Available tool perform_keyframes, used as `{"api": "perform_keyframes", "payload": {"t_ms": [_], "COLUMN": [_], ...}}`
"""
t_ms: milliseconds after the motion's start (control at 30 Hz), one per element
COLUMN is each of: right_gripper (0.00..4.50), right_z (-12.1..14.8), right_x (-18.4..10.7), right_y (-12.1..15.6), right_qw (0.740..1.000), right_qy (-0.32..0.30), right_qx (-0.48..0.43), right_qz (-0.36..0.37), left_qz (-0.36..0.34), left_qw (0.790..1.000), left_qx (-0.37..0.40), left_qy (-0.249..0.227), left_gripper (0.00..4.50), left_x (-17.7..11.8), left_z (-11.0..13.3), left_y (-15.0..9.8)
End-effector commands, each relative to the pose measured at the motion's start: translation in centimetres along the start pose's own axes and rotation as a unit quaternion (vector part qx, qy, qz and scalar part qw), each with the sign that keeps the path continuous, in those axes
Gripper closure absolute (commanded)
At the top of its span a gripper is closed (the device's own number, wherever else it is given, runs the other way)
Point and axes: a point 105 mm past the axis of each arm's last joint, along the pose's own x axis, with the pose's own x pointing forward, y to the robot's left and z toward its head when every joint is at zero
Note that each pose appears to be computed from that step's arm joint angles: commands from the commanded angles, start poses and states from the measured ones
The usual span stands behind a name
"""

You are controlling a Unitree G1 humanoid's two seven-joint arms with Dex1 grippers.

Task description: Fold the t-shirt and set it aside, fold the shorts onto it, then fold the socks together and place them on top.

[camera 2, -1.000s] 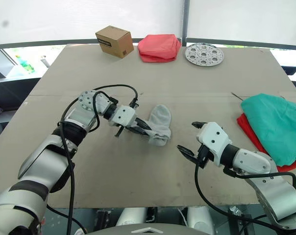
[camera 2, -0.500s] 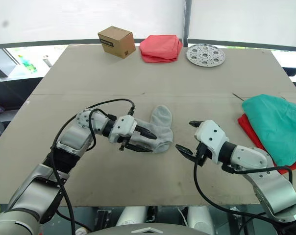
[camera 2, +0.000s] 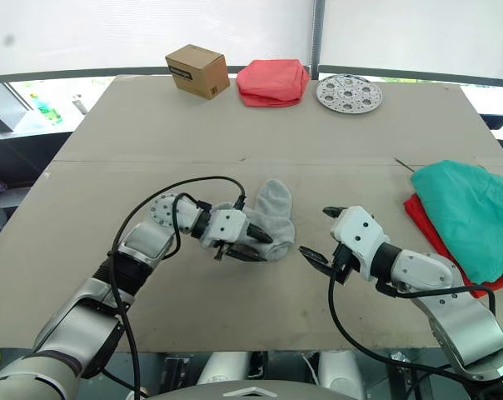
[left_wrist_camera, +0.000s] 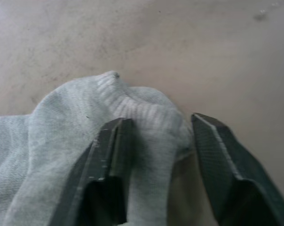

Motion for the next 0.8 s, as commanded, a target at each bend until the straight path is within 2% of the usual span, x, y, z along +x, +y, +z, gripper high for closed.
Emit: {"api": "perform_keyframes", "payload": {"t_ms": [33, 100, 167, 233, 300, 367, 433, 500, 600, 633, 733, 800], "right_gripper": [0.0, 0.0, 0.0, 0.0, 0.0, 0.0, 0.0, 0.0, 0.0, 0.0, 0.0, 0.0], "right_z": [1.2, 1.2, 1.0, 0.9, 0.9, 1.0, 1.1, 1.3, 1.6, 1.7, 1.6, 1.7], "right_x": [-0.1, -0.1, 0.0, 0.1, 0.4, 0.8, 1.2, 1.8, 2.4, 2.6, 3.0, 3.2], "right_y": [0.4, 0.4, 0.5, 0.5, 0.6, 0.7, 0.8, 0.8, 0.7, 0.7, 0.7, 0.8], "right_qw": [1.0, 1.0, 1.0, 1.0, 1.0, 0.999, 0.999, 0.998, 0.997, 0.997, 0.996, 0.996], "right_qy": [-0.023, -0.023, -0.023, -0.023, -0.028, -0.036, -0.043, -0.051, -0.061, -0.064, -0.068, -0.07], "right_qx": [-0.015, -0.014, -0.013, -0.013, -0.011, -0.009, -0.008, -0.008, -0.01, -0.009, -0.01, -0.013], "right_qz": [-0.004, -0.003, 0.0, 0.003, 0.008, 0.017, 0.024, 0.034, 0.044, 0.047, 0.057, 0.062], "left_qz": [0.051, 0.08, 0.142, 0.175, 0.255, 0.367, 0.445, 0.494, 0.515, 0.511, 0.499, 0.485], "left_qw": [0.997, 0.993, 0.98, 0.97, 0.944, 0.893, 0.85, 0.815, 0.772, 0.767, 0.762, 0.76], "left_qx": [-0.042, -0.074, -0.131, -0.16, -0.206, -0.26, -0.278, -0.296, -0.359, -0.371, -0.394, -0.416], "left_qy": [-0.036, -0.042, -0.05, -0.048, -0.038, -0.001, 0.043, 0.067, 0.102, 0.119, 0.122, 0.124], "left_gripper": [4.45, 4.45, 4.45, 4.45, 4.45, 4.45, 4.45, 4.45, 4.45, 4.45, 4.45, 3.67], "left_x": [-1.7, -2.6, -4.1, -4.9, -6.6, -9.3, -11.6, -13.2, -13.7, -13.3, -11.8, -10.3], "left_z": [2.1, 2.3, 2.6, 2.8, 2.9, 1.9, 1.2, 1.5, 1.6, 1.6, 1.5, 0.8], "left_y": [1.3, 1.6, 2.2, 2.3, 2.8, 3.4, 3.3, 2.7, 1.6, 1.3, 1.8, 2.1]}}
